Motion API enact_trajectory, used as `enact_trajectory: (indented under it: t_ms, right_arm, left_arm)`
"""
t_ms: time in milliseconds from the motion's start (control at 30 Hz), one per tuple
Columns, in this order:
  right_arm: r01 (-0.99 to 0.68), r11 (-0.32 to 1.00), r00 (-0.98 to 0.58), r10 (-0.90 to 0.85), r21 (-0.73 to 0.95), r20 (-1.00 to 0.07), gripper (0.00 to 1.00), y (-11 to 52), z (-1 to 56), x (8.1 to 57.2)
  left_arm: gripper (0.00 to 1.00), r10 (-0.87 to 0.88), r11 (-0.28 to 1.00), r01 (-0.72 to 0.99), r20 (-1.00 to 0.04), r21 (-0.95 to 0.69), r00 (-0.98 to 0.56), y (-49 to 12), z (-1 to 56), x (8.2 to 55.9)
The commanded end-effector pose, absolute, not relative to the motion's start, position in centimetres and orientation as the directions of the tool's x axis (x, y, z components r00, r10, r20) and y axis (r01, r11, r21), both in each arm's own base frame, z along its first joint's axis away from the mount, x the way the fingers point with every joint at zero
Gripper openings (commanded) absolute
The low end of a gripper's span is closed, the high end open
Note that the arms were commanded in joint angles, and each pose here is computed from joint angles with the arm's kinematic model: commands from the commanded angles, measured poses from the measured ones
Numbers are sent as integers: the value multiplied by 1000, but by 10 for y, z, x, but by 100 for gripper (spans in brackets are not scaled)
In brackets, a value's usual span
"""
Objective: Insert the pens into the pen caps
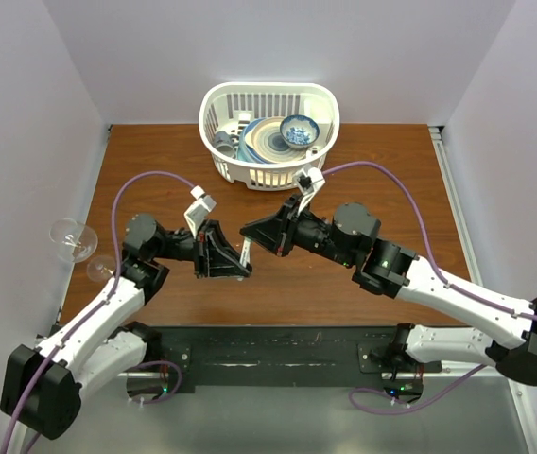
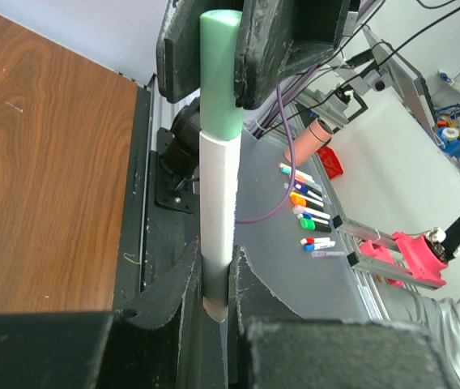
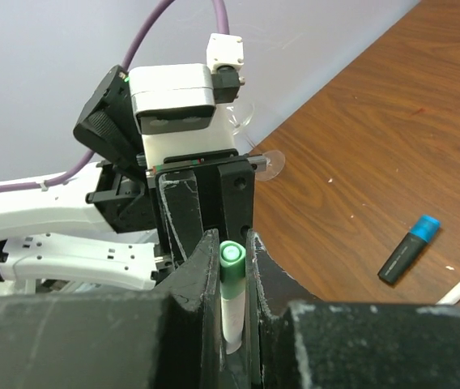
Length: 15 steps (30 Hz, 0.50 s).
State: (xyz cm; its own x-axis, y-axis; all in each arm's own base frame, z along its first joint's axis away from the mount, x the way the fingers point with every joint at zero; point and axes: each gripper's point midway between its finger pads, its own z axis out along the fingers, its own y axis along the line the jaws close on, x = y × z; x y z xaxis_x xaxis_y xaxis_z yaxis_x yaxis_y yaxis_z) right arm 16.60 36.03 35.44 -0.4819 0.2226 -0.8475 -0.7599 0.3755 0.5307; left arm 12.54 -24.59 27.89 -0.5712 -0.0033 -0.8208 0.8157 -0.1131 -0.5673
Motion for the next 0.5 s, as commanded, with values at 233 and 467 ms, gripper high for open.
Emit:
enact_trajectory:
  t_ms: [233, 467]
  right_arm:
    - [-656, 212, -753, -124, 724, -646, 0, 369, 267, 79]
    - [-648, 227, -760, -238, 727, -604, 0, 363, 232, 52]
  left_arm:
    - [0, -194, 84, 921, -913, -380, -359, -257, 349, 199]
    - [0, -180, 38, 923, -911, -384, -371, -265, 359, 207]
